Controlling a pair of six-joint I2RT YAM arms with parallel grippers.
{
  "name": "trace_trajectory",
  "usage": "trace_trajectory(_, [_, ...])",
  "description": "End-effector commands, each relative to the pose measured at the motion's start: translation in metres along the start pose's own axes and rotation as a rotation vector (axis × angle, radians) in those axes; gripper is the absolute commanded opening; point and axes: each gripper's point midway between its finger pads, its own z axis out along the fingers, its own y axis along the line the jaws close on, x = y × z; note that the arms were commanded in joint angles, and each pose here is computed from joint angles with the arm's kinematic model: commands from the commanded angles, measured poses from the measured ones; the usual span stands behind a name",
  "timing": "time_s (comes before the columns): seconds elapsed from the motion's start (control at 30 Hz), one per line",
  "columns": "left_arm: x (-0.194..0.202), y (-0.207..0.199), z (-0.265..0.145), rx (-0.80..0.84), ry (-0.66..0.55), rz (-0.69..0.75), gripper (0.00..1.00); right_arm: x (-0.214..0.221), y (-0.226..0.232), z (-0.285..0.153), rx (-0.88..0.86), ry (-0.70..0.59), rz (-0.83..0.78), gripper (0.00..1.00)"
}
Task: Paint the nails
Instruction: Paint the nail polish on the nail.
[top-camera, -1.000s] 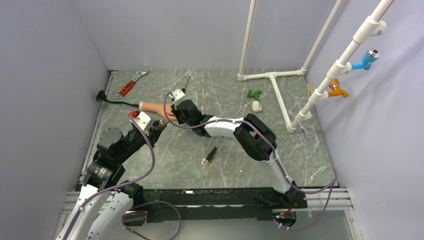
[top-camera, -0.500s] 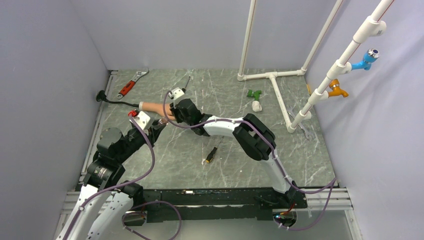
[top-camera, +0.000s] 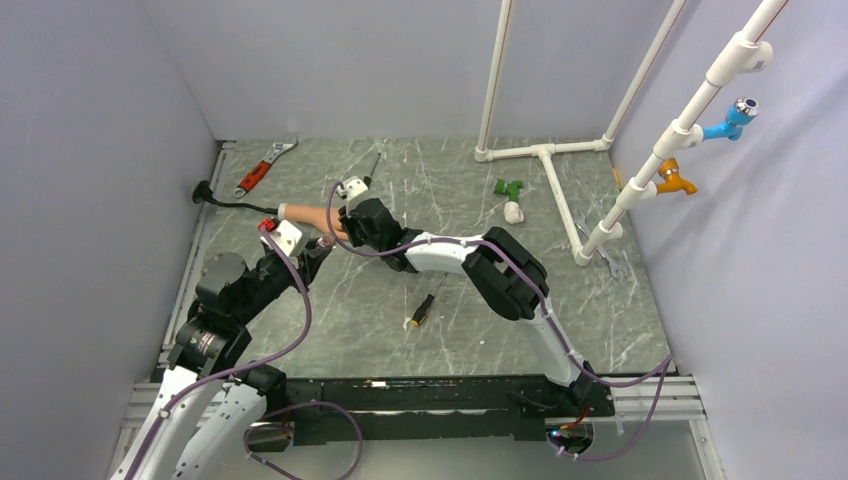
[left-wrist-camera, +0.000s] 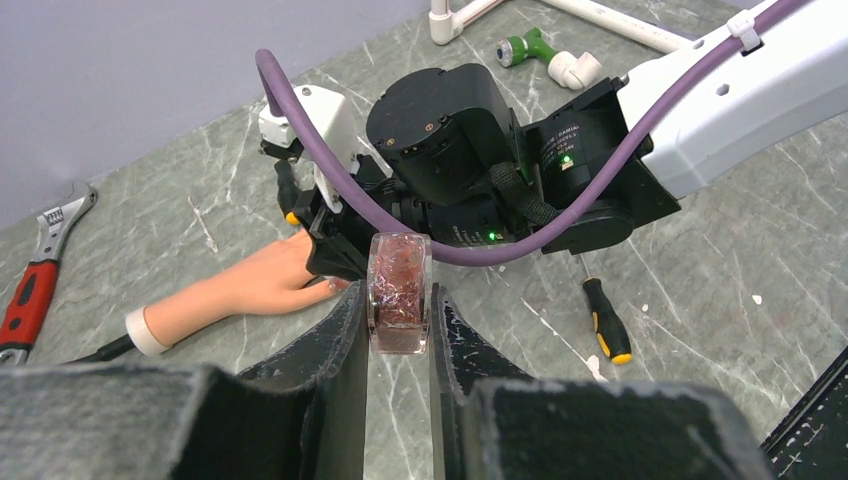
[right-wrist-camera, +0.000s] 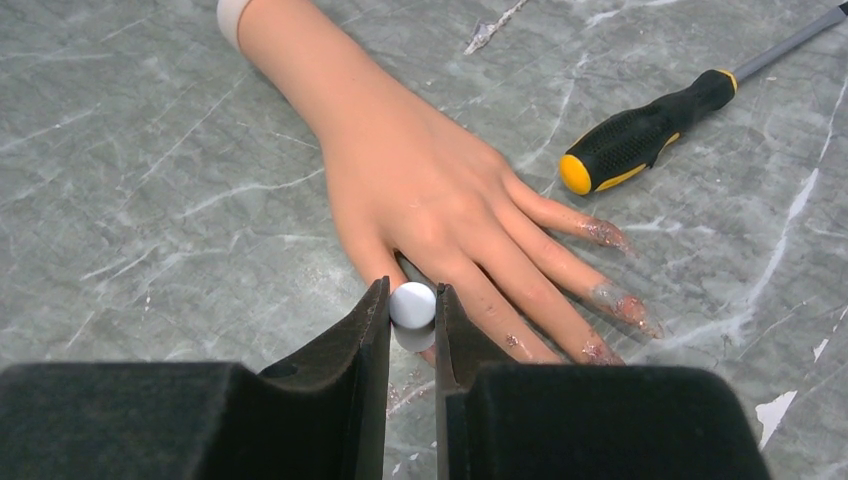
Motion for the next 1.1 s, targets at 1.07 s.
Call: trace_trajectory(1.07, [-0.012,0.001,0.004,0.006,-0.029,0.0,0.0,-0.039,-0.003,-0.019,0.028,-0.106,-0.022,0.0])
